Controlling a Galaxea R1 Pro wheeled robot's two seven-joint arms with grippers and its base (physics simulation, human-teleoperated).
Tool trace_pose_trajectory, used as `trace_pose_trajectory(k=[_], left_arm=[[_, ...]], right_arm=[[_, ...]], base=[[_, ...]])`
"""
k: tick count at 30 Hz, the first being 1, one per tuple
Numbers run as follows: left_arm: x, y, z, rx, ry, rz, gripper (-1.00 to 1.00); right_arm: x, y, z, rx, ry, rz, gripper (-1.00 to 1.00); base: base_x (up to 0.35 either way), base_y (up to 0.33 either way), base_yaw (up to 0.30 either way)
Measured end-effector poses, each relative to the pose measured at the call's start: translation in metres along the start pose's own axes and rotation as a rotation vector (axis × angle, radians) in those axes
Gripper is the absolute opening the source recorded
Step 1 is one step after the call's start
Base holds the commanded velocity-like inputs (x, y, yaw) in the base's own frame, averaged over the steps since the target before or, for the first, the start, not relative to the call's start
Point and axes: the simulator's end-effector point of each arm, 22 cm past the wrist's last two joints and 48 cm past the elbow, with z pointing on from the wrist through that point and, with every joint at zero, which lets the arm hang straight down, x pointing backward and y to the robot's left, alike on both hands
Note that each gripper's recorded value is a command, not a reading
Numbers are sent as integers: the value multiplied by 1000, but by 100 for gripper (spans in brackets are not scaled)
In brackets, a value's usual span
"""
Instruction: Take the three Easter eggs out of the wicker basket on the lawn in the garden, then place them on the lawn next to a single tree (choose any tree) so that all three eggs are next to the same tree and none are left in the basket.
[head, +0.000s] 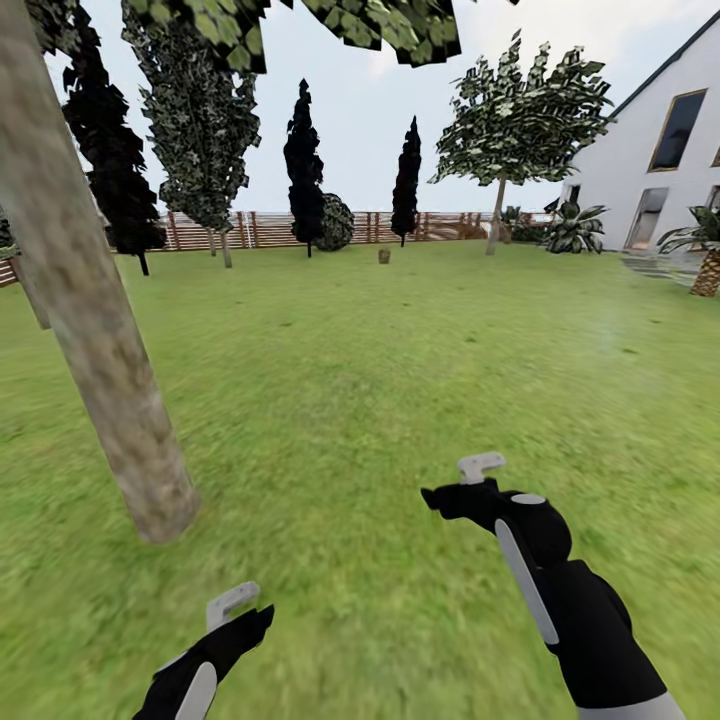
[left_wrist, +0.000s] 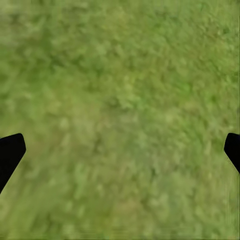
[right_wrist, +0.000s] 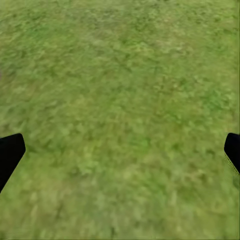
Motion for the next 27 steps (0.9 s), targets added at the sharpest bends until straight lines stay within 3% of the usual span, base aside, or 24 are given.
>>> trace_pose_trajectory(k=[9,18,27], left_arm=[[0,-1,0,-1,-1,6,100],[4,1,3,-5,11,5,100],[12,5,5,-14,30,5,100]], right_arm=[[-3,0,-1,1,-9,1,100],[-8,0,-4,4,-20,3,100],[-6,1,-4,-1,-14,-1,100]], base=[[334,0,-5],[333,0,-177],[334,0,-43]])
